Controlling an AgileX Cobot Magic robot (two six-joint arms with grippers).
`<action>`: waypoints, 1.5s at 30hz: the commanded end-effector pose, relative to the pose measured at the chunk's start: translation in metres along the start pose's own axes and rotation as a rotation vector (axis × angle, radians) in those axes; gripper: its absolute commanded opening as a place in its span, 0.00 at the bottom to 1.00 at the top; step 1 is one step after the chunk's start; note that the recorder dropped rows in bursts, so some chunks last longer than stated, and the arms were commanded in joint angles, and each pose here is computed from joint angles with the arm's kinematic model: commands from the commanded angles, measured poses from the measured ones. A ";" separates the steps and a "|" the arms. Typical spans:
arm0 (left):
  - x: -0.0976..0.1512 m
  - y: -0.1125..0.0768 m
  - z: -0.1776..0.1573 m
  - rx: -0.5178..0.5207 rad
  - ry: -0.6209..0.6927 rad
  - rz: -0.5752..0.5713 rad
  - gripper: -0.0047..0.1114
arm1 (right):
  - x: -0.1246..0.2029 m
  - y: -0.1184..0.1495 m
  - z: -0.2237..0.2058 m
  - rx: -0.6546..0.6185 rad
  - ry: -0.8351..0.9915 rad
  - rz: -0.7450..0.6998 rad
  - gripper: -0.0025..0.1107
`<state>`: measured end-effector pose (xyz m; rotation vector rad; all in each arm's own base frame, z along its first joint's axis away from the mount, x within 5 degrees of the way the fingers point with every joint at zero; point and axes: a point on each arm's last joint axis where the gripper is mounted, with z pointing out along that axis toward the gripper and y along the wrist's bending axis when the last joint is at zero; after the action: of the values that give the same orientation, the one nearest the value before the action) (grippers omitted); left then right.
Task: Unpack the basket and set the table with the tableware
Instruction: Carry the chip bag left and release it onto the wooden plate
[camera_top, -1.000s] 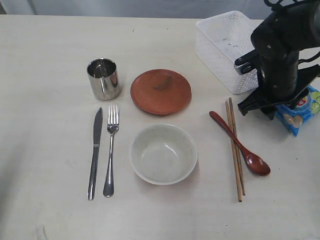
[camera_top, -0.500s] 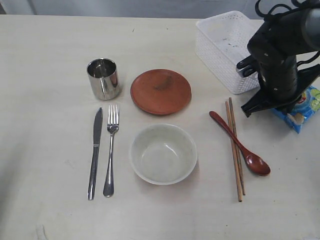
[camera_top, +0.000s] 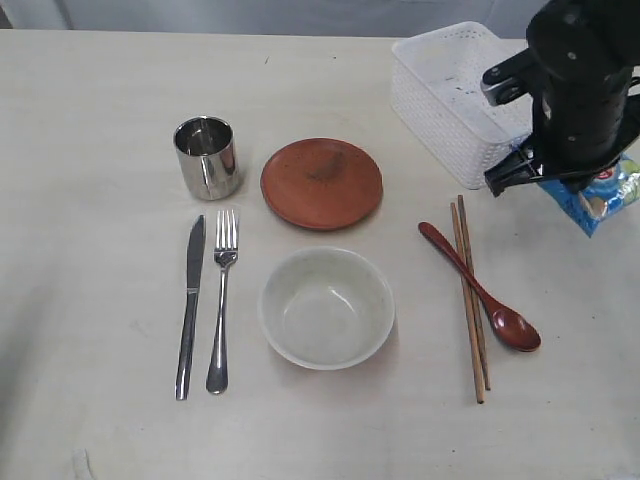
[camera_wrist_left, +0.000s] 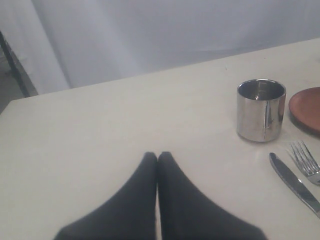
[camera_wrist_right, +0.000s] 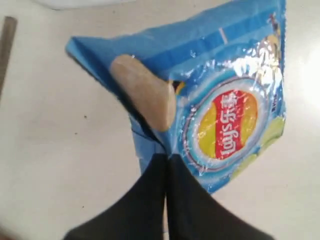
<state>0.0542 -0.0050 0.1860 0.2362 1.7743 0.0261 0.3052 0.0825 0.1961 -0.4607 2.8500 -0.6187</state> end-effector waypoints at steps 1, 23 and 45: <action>0.000 0.000 0.000 -0.005 -0.008 -0.008 0.04 | 0.014 0.005 -0.045 -0.041 -0.093 -0.007 0.02; 0.000 0.000 0.000 -0.005 -0.008 -0.008 0.04 | -0.043 0.137 -0.118 -0.262 -0.396 -0.224 0.02; 0.000 0.000 0.000 -0.005 -0.008 -0.008 0.04 | -0.075 0.171 -0.092 -0.252 -0.333 -0.270 0.51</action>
<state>0.0542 -0.0050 0.1860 0.2362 1.7743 0.0261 0.3078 0.2900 0.2036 -0.9319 2.5746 -0.1978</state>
